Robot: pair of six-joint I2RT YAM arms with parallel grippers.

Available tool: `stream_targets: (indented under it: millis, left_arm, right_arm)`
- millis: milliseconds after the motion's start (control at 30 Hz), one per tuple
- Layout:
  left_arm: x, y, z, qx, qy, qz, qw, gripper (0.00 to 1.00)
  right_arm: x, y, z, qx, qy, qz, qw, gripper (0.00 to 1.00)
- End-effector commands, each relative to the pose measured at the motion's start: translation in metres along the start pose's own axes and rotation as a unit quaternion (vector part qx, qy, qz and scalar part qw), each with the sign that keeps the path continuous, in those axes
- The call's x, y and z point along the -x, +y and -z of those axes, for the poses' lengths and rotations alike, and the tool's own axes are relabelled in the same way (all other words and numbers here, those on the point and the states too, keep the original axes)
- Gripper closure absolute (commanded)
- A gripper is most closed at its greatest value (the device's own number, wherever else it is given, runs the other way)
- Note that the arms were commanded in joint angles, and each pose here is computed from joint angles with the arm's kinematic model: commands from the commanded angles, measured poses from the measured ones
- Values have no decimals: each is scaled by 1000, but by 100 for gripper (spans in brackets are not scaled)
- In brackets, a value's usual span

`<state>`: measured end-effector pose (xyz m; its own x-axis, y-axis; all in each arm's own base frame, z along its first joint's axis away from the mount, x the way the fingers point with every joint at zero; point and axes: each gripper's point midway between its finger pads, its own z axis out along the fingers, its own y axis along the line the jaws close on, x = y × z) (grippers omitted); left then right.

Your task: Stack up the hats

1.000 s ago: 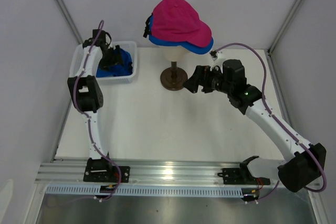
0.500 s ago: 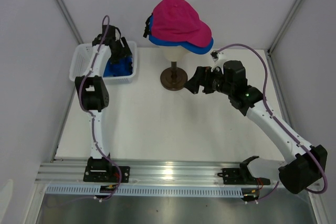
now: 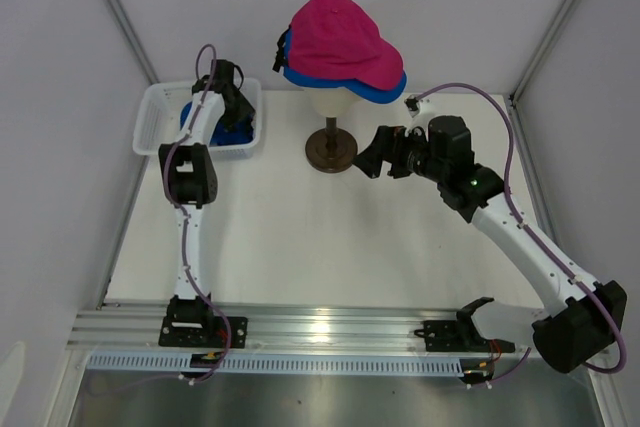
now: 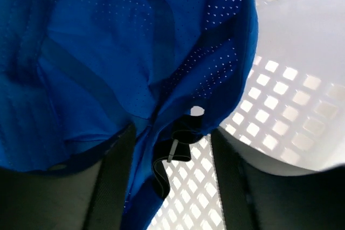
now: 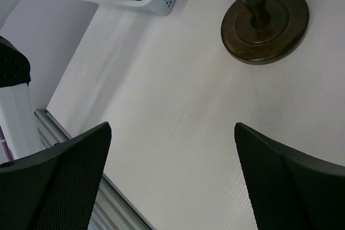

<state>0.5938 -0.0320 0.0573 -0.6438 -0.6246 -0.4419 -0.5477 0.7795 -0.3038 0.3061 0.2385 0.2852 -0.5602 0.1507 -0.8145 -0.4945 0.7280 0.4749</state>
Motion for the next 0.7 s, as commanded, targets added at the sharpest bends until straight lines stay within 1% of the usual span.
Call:
stream_targets:
  millis: [0, 100, 133, 200, 233, 400, 433, 500, 533, 567, 600, 667]
  left_arm:
    - [9, -13, 6, 6, -22, 23, 999, 40]
    - [13, -14, 7, 10, -30, 27, 999, 51]
    - [14, -10, 4, 12, -26, 39, 999, 73]
    - [13, -4, -1, 9, -11, 56, 998, 96]
    - [12, -3, -2, 8, -6, 67, 998, 99]
    - [13, -7, 4, -19, -12, 51, 998, 99]
    - [17, -7, 10, -21, -18, 37, 999, 99]
    - [37, -13, 38, -37, -47, 23, 998, 99]
    - [44, -16, 49, -45, -60, 4, 997, 99]
    - [59, -26, 76, -66, -86, -4, 994, 99]
    - [81, -13, 91, -68, -107, 6, 992, 99]
    - [98, -18, 122, -99, -132, -5, 986, 99]
  right_arm:
    - [7, -1, 0, -1, -9, 14, 1000, 1]
    - [7, -3, -2, -3, -7, 13, 1000, 0]
    - [7, -4, -2, -3, -7, 12, 1000, 1]
    - [7, -4, -2, 0, -9, 13, 1000, 1]
    - [6, -5, -2, 1, -8, 12, 1000, 1]
    - [9, -4, 1, 4, -11, 14, 1000, 1]
    - [10, -5, 2, 2, -12, 14, 1000, 0]
    - [13, -3, 6, 3, -18, 17, 1000, 0]
    - [15, -2, 8, 3, -22, 19, 1000, 1]
    - [16, -2, 8, 4, -25, 20, 999, 0]
    - [19, 1, 10, 8, -29, 20, 999, 0]
    - [22, 5, 9, 17, -35, 17, 999, 0]
